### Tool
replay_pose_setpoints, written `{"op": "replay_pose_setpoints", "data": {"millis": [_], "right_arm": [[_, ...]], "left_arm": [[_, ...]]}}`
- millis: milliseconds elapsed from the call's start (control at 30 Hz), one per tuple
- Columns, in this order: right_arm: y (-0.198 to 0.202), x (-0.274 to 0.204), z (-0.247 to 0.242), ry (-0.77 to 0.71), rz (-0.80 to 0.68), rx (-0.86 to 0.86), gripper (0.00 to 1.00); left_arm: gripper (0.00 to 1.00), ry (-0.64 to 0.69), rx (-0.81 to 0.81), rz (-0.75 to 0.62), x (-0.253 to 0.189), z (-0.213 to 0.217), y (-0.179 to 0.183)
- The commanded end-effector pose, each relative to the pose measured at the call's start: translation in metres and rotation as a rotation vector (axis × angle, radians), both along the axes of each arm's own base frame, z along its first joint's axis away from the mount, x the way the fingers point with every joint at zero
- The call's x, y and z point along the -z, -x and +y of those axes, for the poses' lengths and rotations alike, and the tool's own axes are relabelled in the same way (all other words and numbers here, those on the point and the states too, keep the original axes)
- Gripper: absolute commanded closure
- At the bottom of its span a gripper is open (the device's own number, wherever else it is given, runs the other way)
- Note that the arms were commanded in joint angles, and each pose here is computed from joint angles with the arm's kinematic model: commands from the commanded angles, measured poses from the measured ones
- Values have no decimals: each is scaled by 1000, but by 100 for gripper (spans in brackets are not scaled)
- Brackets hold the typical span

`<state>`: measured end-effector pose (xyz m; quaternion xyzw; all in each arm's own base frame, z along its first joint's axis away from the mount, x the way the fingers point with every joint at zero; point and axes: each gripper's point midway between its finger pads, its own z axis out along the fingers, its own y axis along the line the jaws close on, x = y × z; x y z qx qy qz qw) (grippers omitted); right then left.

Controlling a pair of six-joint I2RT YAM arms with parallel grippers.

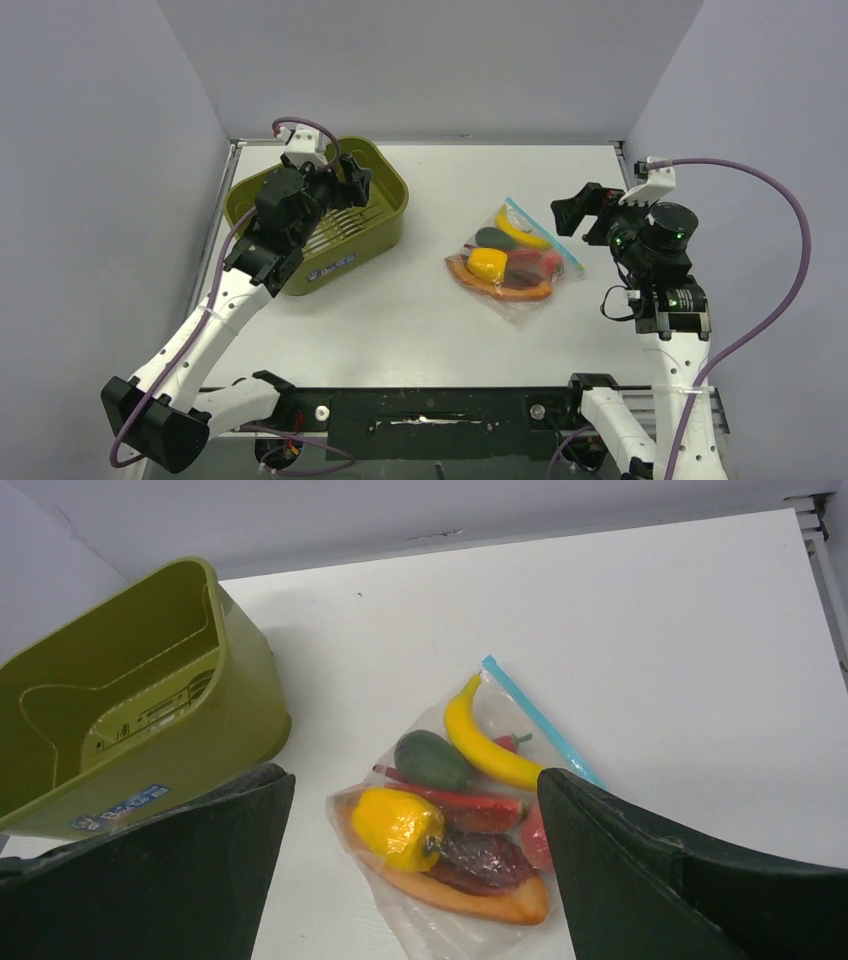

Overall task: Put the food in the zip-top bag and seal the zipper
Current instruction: Reset both arms

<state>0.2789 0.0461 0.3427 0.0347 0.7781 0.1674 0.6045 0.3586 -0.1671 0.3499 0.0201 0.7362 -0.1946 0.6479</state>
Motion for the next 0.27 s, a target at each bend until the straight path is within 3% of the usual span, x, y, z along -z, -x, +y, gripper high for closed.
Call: {"op": "replay_pose_setpoints", "data": {"millis": [0, 233], "right_arm": [[6, -8, 4, -10, -48, -16, 2], [5, -9, 4, -6, -48, -17, 2]], "left_arm": [[26, 49, -26, -33, -13, 5, 5], [26, 36, -39, -17, -4, 11, 10]]}}
